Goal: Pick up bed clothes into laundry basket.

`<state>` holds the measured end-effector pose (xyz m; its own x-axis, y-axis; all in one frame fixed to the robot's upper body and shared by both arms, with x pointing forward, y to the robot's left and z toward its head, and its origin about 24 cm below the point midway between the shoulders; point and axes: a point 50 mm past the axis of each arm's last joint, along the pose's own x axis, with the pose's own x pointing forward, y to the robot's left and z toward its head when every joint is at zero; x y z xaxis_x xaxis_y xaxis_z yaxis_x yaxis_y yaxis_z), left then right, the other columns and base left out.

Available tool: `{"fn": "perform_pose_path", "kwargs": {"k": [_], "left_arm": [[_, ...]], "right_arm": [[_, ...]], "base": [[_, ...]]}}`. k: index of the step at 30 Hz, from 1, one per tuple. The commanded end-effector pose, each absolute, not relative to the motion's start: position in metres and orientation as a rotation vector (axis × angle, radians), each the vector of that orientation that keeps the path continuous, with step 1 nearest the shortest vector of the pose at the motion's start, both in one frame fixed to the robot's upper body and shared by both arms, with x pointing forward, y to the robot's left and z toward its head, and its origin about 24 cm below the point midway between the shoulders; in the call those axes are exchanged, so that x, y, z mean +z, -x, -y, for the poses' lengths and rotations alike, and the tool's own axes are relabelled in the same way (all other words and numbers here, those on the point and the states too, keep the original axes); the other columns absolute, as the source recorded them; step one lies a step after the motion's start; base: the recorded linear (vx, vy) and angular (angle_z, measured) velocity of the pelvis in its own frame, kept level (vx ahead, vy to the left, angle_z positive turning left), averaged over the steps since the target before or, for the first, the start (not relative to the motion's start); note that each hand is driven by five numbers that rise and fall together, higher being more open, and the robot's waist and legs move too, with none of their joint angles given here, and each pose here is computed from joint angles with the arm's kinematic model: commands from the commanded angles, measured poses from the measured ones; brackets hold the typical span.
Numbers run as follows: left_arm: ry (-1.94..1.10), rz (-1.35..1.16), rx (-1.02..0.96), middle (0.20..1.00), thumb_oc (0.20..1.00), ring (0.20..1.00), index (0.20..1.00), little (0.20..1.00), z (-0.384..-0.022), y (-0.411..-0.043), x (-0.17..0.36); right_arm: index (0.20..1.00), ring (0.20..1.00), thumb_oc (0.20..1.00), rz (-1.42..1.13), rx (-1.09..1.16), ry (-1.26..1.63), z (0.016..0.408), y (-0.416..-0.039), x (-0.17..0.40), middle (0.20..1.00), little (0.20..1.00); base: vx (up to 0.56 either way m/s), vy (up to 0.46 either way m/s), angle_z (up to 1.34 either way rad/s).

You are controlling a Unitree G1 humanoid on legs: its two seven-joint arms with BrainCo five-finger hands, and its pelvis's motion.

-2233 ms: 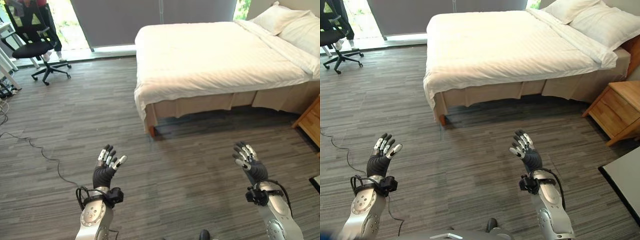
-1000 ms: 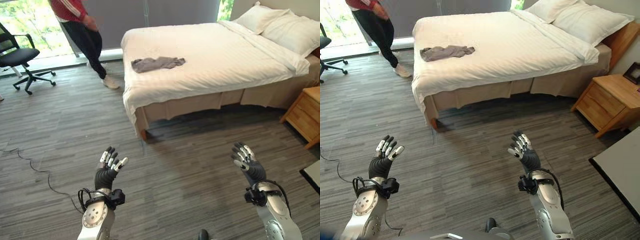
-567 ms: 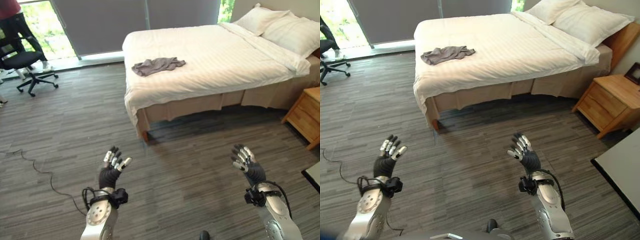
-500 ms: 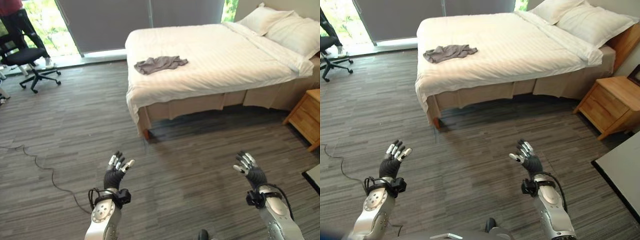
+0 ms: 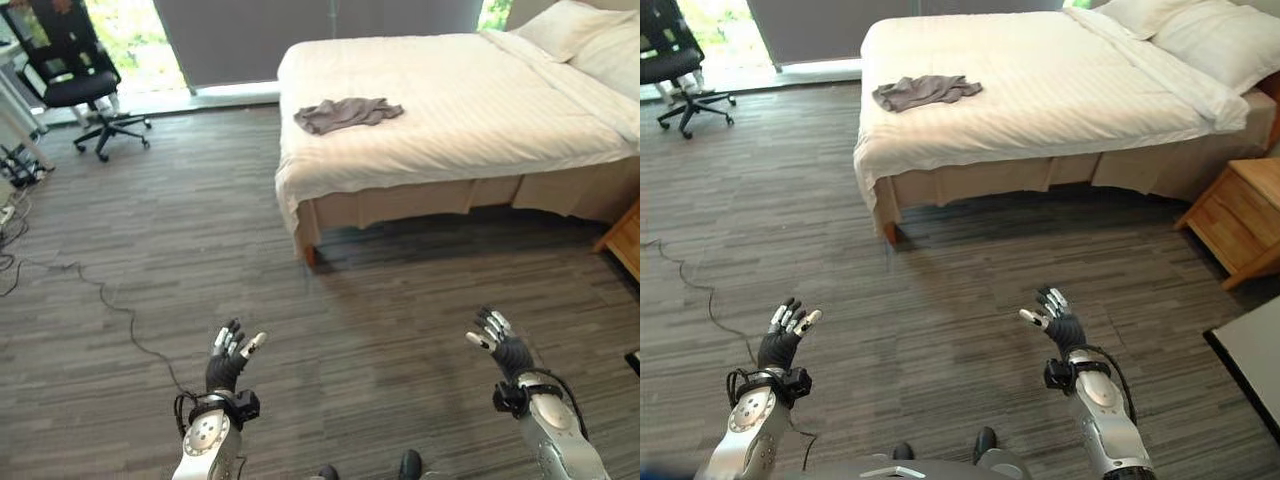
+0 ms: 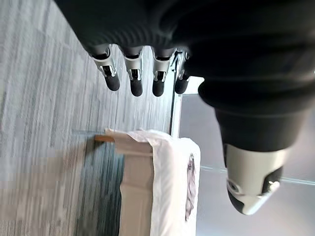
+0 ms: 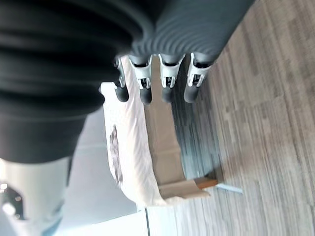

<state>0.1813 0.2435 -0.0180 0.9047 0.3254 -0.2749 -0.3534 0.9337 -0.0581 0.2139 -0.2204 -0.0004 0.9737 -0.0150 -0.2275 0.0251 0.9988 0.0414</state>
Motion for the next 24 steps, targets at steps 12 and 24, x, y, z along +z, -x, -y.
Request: {"fn": "perform_pose_path", "kwargs": {"k": [12,24], "left_arm": [[-0.043,-0.089,0.351,1.000,1.000,1.000,1.000,1.000,-0.266,-0.206,0.020],[0.091,-0.120,0.318,1.000,1.000,1.000,1.000,1.000,-0.244,-0.210,0.007]], "right_arm": [[1.000,1.000,1.000,-0.089,-0.027,-0.021,0.221,-0.229,0.021,1.000,1.000],[1.000,1.000,1.000,-0.049,0.007,-0.052,0.217,-0.234,0.033,1.000,1.000]], "base": [[0.17,0.192,0.16],[0.61,-0.106,0.34]]}}
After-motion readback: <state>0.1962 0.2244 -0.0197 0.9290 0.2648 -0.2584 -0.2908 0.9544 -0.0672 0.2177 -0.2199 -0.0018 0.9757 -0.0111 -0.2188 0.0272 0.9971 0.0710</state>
